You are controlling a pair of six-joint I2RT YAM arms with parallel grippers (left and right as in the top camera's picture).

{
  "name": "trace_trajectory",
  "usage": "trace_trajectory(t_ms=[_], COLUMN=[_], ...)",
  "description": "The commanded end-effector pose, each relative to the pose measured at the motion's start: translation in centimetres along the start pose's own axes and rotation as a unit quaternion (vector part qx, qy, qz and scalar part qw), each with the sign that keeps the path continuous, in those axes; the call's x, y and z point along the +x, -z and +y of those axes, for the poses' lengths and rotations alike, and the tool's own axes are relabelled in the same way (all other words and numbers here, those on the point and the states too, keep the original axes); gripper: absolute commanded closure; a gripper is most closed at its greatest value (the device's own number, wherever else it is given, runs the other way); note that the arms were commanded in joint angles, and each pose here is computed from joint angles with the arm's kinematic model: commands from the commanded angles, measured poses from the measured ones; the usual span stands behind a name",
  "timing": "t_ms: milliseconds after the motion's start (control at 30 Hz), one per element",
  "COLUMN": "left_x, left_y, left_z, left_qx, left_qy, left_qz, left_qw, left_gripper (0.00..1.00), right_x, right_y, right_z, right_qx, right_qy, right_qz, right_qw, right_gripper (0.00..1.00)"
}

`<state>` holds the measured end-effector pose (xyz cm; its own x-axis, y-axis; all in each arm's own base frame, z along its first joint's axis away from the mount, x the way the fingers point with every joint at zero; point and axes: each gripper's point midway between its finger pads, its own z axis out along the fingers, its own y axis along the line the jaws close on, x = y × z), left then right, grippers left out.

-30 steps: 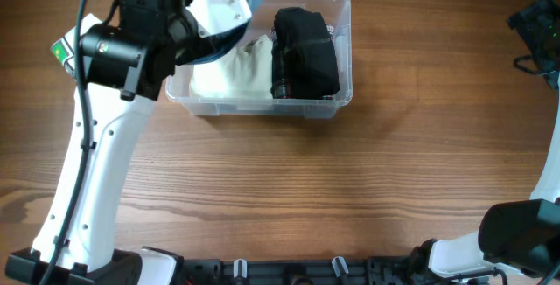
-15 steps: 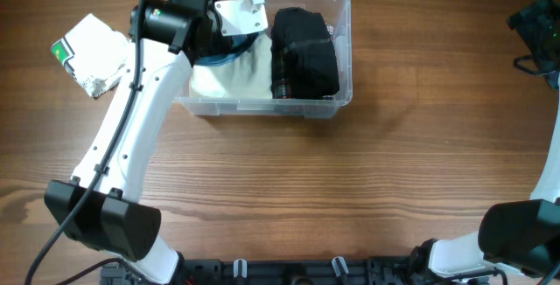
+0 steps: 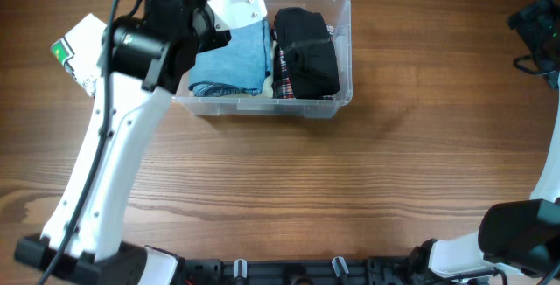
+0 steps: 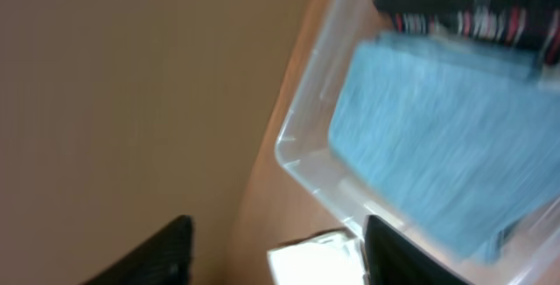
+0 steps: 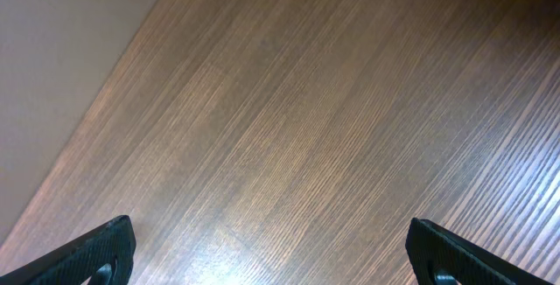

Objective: Pack container
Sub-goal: 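Lift the blue-grey sweater with the left gripper and lay it over the cream cloth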

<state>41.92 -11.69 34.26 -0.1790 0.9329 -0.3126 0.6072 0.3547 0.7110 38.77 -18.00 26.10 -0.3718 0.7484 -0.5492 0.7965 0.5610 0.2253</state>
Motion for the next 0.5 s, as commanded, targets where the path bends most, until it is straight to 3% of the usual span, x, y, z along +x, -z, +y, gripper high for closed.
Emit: trace_trajectory(t_ms=[0,67,167,300,467], left_x=[1.5,5.5,11.0,18.7,25.7], left_y=[2.8,2.4,1.4,-1.2,-11.4], left_z=[1.1,0.6,1.1,2.5,1.4], left_qx=[-0.014,-0.007,-0.004,-0.017,0.003], left_qy=[0.288,0.378,0.433,0.496,0.528], left_qz=[0.001,0.060,0.118,0.174,0.225], left_qw=[0.957,0.924,0.894,0.851,0.819], left_gripper=[0.25,0.17,0.17,0.00,0.00], right_x=[0.2,0.2,0.2,0.2,0.2], right_y=[-0.2,-0.2,-0.2,-0.2,-0.2], right_z=[0.1,0.1,0.1,0.1,0.1], right_qx=[0.000,0.000,0.000,0.000,0.000], right_qy=[-0.006,-0.006,-0.006,-0.006,-0.006], right_qz=[0.003,0.003,0.003,0.003,0.003], right_qw=[1.000,1.000,1.000,1.000,1.000], right_gripper=[0.00,0.00,0.00,0.00,0.00])
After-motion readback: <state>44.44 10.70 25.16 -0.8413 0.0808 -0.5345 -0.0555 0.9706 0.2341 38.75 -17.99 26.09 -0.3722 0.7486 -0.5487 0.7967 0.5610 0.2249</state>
